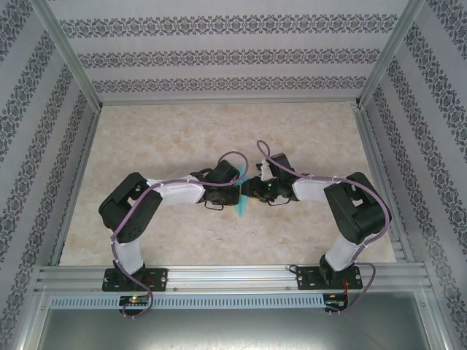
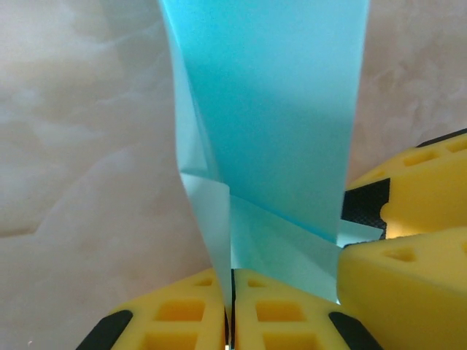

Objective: Fold a paper plane with a square sheet of paper (pick it up from the middle)

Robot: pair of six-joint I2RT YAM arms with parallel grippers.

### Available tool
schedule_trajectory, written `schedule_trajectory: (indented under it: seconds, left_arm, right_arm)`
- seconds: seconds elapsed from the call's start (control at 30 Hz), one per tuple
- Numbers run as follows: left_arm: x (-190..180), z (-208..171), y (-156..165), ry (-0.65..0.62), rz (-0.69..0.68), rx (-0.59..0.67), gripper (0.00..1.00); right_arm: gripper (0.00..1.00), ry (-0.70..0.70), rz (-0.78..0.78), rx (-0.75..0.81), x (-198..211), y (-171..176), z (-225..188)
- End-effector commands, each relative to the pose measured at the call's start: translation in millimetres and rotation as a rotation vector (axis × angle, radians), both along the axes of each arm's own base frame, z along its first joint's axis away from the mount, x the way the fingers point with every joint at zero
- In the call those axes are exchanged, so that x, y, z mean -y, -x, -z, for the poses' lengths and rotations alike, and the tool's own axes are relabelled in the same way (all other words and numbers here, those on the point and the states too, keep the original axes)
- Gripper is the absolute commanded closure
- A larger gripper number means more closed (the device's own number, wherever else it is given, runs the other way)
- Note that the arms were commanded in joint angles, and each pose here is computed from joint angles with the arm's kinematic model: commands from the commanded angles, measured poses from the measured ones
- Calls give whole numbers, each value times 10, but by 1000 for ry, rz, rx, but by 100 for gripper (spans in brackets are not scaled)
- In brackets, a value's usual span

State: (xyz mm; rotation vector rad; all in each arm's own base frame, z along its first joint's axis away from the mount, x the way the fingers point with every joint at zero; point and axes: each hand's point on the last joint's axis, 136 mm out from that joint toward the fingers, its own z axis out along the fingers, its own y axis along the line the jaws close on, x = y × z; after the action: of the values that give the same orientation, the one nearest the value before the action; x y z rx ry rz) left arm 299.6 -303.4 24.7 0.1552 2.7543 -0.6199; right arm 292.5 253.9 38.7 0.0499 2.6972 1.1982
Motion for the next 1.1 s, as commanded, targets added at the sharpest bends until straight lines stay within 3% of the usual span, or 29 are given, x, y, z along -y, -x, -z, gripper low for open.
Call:
schedule_trajectory:
  seconds: [0.0, 0.3, 0.5, 0.73, 1.07]
  left_arm:
    - [92, -236, -64, 96, -17, 40, 88]
    - [116, -327, -74, 193, -33, 26, 88]
    - [110, -346, -85, 245, -45, 12, 88]
    - [123, -362, -87, 260, -44, 6, 89]
    - [125, -384, -88, 283, -51, 2, 88]
  right_arm:
    - [58, -4, -19, 2, -70, 3, -12]
    - [59, -6, 5, 31, -53, 8, -141]
    - [57, -80, 8, 35, -99, 68, -273]
    - [56, -86, 8, 11, -79, 159, -188]
    - [65, 48, 0, -12, 38, 255, 27]
